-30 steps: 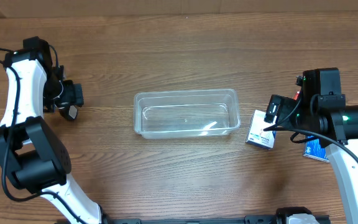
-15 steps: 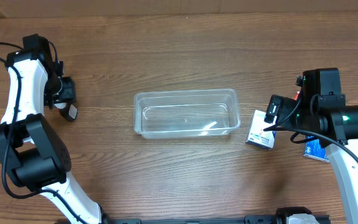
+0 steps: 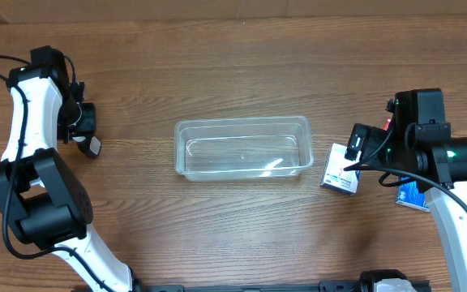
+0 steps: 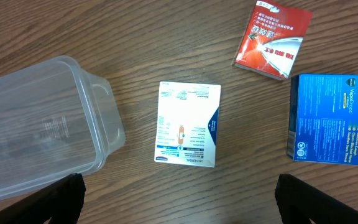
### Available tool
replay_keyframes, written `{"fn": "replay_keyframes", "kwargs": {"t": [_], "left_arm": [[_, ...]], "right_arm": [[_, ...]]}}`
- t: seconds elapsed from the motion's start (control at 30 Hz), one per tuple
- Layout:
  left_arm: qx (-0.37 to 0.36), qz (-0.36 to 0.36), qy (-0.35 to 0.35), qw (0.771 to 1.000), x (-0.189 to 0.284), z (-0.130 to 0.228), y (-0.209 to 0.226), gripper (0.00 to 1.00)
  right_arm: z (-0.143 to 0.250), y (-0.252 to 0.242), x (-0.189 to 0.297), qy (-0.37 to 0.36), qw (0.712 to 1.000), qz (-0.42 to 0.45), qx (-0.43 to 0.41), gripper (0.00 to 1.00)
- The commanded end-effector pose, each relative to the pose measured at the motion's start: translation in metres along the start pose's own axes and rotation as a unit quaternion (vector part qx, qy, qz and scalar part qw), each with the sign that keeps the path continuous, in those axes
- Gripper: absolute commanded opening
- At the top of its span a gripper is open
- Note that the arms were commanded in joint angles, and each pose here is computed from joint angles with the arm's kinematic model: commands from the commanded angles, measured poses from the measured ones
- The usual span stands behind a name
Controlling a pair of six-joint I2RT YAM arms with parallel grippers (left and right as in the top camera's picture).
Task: Pack container
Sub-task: 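Move left gripper to the dark bottle and grasp it by the cap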
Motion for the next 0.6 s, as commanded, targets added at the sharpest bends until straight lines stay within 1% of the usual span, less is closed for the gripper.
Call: {"fn": "replay_keyframes", "kwargs": {"t": [0.0, 0.07, 0.23, 0.53, 0.57], "left_arm": [[-0.009, -0.002, 0.008, 1.0, 0.0005, 0.0022, 0.0012, 0.41], [-0.009, -0.002, 0.008, 1.0, 0.0005, 0.0024, 0.0012, 0.41], [-0.009, -0.002, 0.007, 1.0, 0.0005, 0.0018, 0.0012, 0.34], [-0.009, -0.002, 0.007, 1.0, 0.0006, 0.0017, 0.0013, 0.19], [-0.009, -0.002, 0.007, 1.0, 0.0006, 0.0018, 0.001, 0.16]], "right_arm": [[-0.0087, -0.0023, 0.0091, -0.019, 1.0, 0.005, -0.001, 1.0], [-0.0086, -0.0023, 0.009, -0.019, 1.0, 0.005, -0.001, 1.0], [-0.0086, -0.0023, 0.009, -0.019, 1.0, 0.005, -0.001, 1.0], [-0.0086, -0.0023, 0.009, -0.019, 1.0, 0.005, -0.001, 1.0], [-0.0086, -0.0023, 0.0091, -0.019, 1.0, 0.005, -0.001, 1.0]]}}
Point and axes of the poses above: each gripper's point midway between its finger pads, its own x axis back along the fingers, its own y axis along the line the jaws close on, z = x × y, the point moved 1 cm from there along x, back along the fingers, and after that the axes turned 15 degrees about x, right-handed, at the moved point
